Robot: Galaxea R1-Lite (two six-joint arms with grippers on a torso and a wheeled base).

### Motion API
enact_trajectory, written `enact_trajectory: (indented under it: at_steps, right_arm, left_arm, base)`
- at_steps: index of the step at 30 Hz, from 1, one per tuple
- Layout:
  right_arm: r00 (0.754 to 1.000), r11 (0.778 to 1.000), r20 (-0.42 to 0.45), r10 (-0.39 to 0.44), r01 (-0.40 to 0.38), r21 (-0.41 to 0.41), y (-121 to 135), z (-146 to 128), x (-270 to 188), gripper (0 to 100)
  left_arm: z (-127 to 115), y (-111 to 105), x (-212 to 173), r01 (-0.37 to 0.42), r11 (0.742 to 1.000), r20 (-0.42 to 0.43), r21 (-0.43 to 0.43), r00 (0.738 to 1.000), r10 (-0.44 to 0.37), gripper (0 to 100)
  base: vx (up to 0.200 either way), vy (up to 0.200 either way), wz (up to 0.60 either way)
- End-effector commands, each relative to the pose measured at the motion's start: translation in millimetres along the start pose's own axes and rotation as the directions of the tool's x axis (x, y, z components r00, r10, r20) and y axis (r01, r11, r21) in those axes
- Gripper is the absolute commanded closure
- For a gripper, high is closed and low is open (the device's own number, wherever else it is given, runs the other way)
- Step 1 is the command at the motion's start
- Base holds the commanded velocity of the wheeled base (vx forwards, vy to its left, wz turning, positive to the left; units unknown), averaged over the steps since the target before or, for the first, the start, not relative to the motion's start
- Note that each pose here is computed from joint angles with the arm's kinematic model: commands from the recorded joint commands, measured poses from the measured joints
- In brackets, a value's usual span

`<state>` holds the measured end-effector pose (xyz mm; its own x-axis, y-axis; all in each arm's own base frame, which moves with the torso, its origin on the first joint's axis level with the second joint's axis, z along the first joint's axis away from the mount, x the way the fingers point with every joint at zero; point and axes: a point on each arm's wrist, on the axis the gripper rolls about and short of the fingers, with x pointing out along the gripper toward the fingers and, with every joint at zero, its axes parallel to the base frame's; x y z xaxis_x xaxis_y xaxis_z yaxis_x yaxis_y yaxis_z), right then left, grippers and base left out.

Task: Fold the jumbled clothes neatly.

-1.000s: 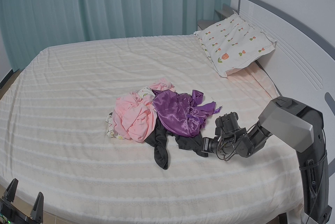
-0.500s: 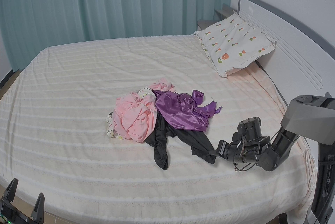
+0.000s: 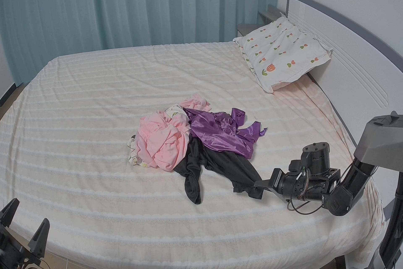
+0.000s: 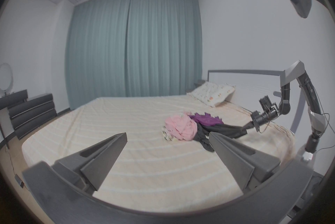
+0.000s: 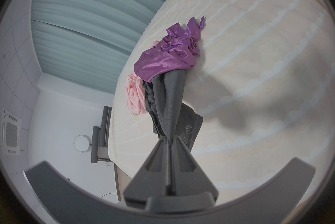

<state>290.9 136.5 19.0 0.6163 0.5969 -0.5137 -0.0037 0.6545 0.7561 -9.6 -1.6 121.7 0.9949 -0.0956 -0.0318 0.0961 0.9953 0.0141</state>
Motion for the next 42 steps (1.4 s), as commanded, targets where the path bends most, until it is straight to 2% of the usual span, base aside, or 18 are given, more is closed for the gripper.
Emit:
enact_trajectory:
  at_steps: [1, 2, 3, 5, 7, 8, 10, 15, 16, 18, 22, 25, 28, 36, 39, 42]
  right_arm:
    - [0.999, 0.999, 0.003, 0.044, -0.044, 0.015, -2.2, -10.4, -11.8, 100]
    - [0.998, 0.998, 0.011, 0.055, -0.055, 0.010, -2.7, -11.3, -13.0, 100]
    - [0.998, 0.998, 0.012, 0.056, -0.056, 0.008, -2.6, -11.2, -13.0, 100]
    - [0.998, 0.998, 0.020, 0.066, -0.066, 0.005, -3.8, -13.0, -15.2, 100]
    - [0.998, 0.998, 0.020, 0.066, -0.066, 0.005, -3.8, -13.0, -15.2, 100]
    - [0.997, 0.998, 0.024, 0.067, -0.067, 0.006, -5.5, -13.8, -16.9, 100]
    - [0.998, 0.998, 0.025, 0.065, -0.066, 0.007, -6.4, -14.3, -17.8, 100]
    - [0.996, 0.998, 0.047, 0.069, -0.070, 0.007, -10.3, -12.9, -21.9, 100]
    - [0.997, 0.998, 0.046, 0.068, -0.069, 0.008, -10.5, -13.1, -22.0, 100]
    - [0.996, 0.997, 0.049, 0.072, -0.072, 0.006, -10.8, -13.3, -22.0, 100]
    - [0.996, 0.998, 0.048, 0.069, -0.069, 0.010, -11.6, -13.6, -22.5, 100]
    - [0.996, 0.998, 0.048, 0.069, -0.069, 0.010, -11.6, -13.6, -22.5, 100]
    - [0.996, 0.998, 0.048, 0.069, -0.069, 0.008, -11.6, -13.6, -22.5, 100]
    - [0.996, 0.997, 0.058, 0.070, -0.070, 0.007, -11.8, -11.3, -22.5, 100]
    - [0.996, 0.997, 0.057, 0.072, -0.072, 0.008, -11.6, -11.0, -22.3, 100]
    - [0.996, 0.997, 0.057, 0.071, -0.071, 0.007, -11.9, -11.2, -22.0, 100]
  left_arm:
    - [16.2, -2.7, 57.8, 0.190, 0.981, -0.334, -0.027, 0.923, -0.188, 0]
    - [14.5, -7.1, 72.1, 0.241, 0.970, -0.407, -0.044, 0.882, -0.238, 0]
    - [14.5, -7.1, 72.1, 0.241, 0.970, -0.407, -0.044, 0.882, -0.238, 0]
    - [8.2, -16.5, 97.9, 0.292, 0.953, -0.501, -0.079, 0.815, -0.291, 0]
    - [8.2, -16.5, 97.9, 0.292, 0.953, -0.501, -0.079, 0.815, -0.291, 0]
    - [-3.0, -31.0, 132.0, 0.309, 0.943, -0.578, -0.121, 0.751, -0.320, 0]
    - [-6.6, -35.1, 143.6, 0.292, 0.946, -0.583, -0.143, 0.747, -0.319, 0]
    - [-33.5, -62.9, 206.8, 0.202, 0.945, -0.610, -0.257, 0.725, -0.320, 0]
    - [-34.3, -63.6, 208.1, 0.198, 0.946, -0.611, -0.258, 0.725, -0.318, 0]
    - [-48.6, -84.8, 237.2, 0.107, 0.951, -0.638, -0.291, 0.718, -0.276, 0]
    - [-69.7, -122.0, 269.4, 0.025, 0.942, -0.662, -0.335, 0.705, -0.254, 0]
    - [-79.5, -136.4, 285.5, 0.014, 0.938, -0.664, -0.347, 0.702, -0.256, 0]
    - [-102.0, -153.0, 304.4, 0.011, 0.945, -0.686, -0.327, 0.685, -0.246, 0]
    - [-137.1, -171.4, 337.0, -0.003, 0.947, -0.698, -0.320, 0.677, -0.234, 0]
    - [-140.3, -186.4, 352.3, -0.006, 0.933, -0.672, -0.360, 0.696, -0.255, 0]
    - [-149.1, -195.7, 362.3, -0.005, 0.935, -0.661, -0.355, 0.709, -0.247, 0]
  base:
    - [0.000, 0.000, 0.00]
    - [0.000, 0.000, 0.00]
    - [0.000, 0.000, 0.00]
    - [0.000, 0.000, 0.00]
    - [0.000, 0.000, 0.00]
    - [0.000, 0.000, 0.00]
    - [0.000, 0.000, 0.00]
    - [0.000, 0.000, 0.00]
    - [0.000, 0.000, 0.00]
    - [0.000, 0.000, 0.00]
    - [0.000, 0.000, 0.00]
    - [0.000, 0.000, 0.00]
    - [0.000, 0.000, 0.00]
    - [0.000, 0.000, 0.00]
    - [0.000, 0.000, 0.00]
    - [0.000, 0.000, 0.00]
